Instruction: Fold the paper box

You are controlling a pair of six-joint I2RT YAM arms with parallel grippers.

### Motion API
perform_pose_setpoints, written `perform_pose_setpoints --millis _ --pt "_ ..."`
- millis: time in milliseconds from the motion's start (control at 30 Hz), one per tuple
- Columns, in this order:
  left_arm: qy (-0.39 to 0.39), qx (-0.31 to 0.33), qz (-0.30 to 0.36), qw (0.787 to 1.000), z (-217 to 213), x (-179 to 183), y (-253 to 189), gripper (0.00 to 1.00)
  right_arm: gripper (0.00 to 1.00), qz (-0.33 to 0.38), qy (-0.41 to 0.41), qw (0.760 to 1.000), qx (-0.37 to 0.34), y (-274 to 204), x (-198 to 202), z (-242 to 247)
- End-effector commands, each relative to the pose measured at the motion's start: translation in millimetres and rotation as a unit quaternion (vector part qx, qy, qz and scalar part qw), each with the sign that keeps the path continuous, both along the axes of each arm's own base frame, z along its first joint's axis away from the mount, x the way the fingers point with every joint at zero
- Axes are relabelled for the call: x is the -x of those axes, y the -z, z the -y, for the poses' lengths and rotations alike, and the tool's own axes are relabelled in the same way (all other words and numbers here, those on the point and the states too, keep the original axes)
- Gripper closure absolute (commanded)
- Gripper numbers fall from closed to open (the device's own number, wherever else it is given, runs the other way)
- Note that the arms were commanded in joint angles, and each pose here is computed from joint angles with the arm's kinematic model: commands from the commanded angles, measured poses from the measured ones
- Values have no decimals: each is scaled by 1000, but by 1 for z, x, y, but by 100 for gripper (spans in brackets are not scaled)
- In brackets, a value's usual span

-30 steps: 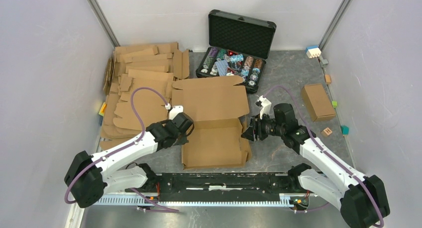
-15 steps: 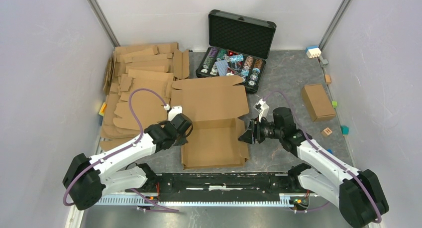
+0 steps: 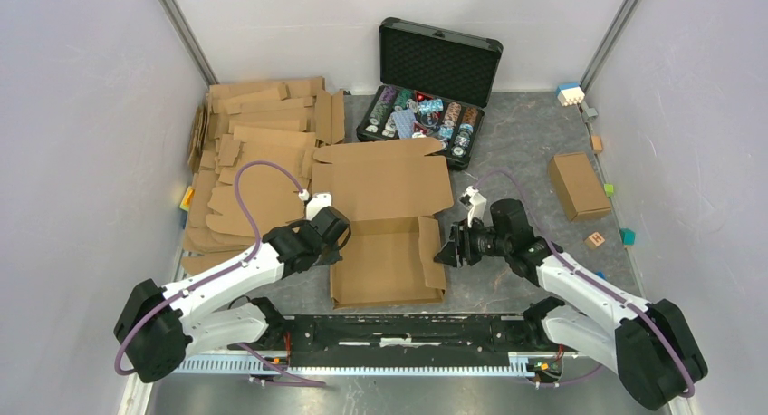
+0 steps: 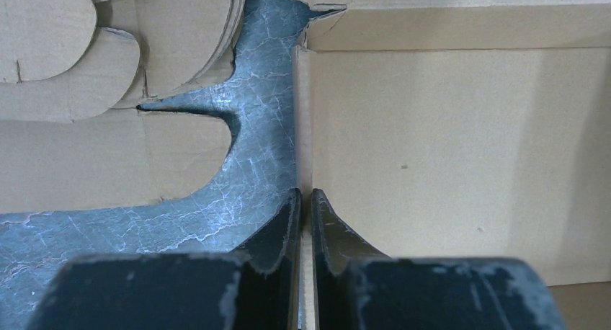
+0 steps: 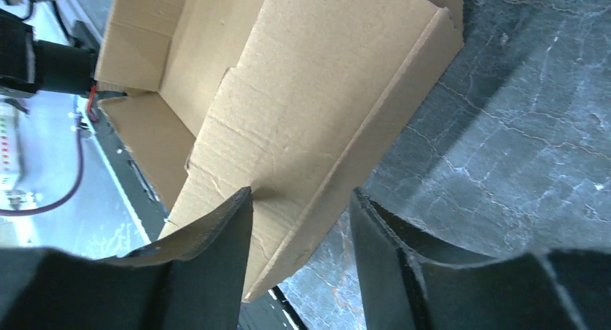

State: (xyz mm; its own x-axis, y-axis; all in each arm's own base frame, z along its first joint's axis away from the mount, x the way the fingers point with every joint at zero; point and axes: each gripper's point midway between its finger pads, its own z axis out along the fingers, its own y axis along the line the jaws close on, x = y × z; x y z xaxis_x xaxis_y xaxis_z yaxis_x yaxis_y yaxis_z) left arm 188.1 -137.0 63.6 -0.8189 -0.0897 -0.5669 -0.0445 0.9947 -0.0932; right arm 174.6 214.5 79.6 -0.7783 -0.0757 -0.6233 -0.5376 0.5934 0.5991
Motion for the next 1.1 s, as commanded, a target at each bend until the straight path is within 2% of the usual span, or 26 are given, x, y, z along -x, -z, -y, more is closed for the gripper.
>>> perform_pose_setpoints --millis 0,67,300,433,600,733,833,1067 --pt "7 23 11 1000 8 -2 -5 88 37 32 8 998 44 -4 -11 4" --pt "8 23 10 1000 8 -2 -5 88 33 31 7 999 42 -5 -10 2" --pt "9 23 9 1000 9 -2 -5 88 32 28 14 997 69 0 -13 2" --pt "9 24 10 1000 8 -2 -6 88 19 33 18 998 55 -11 -14 -1" --pt "9 25 12 1000 8 -2 -6 88 17 19 11 999 33 -13 -9 -7" --pt "8 25 11 1000 7 -1 -5 88 17 16 19 998 54 -6 -9 -2" --pt "7 27 11 1000 8 -1 -5 88 14 18 15 998 61 -7 -7 -5" --pt "-1 36 16 999 9 -2 -8 85 17 37 26 986 158 1 -11 2"
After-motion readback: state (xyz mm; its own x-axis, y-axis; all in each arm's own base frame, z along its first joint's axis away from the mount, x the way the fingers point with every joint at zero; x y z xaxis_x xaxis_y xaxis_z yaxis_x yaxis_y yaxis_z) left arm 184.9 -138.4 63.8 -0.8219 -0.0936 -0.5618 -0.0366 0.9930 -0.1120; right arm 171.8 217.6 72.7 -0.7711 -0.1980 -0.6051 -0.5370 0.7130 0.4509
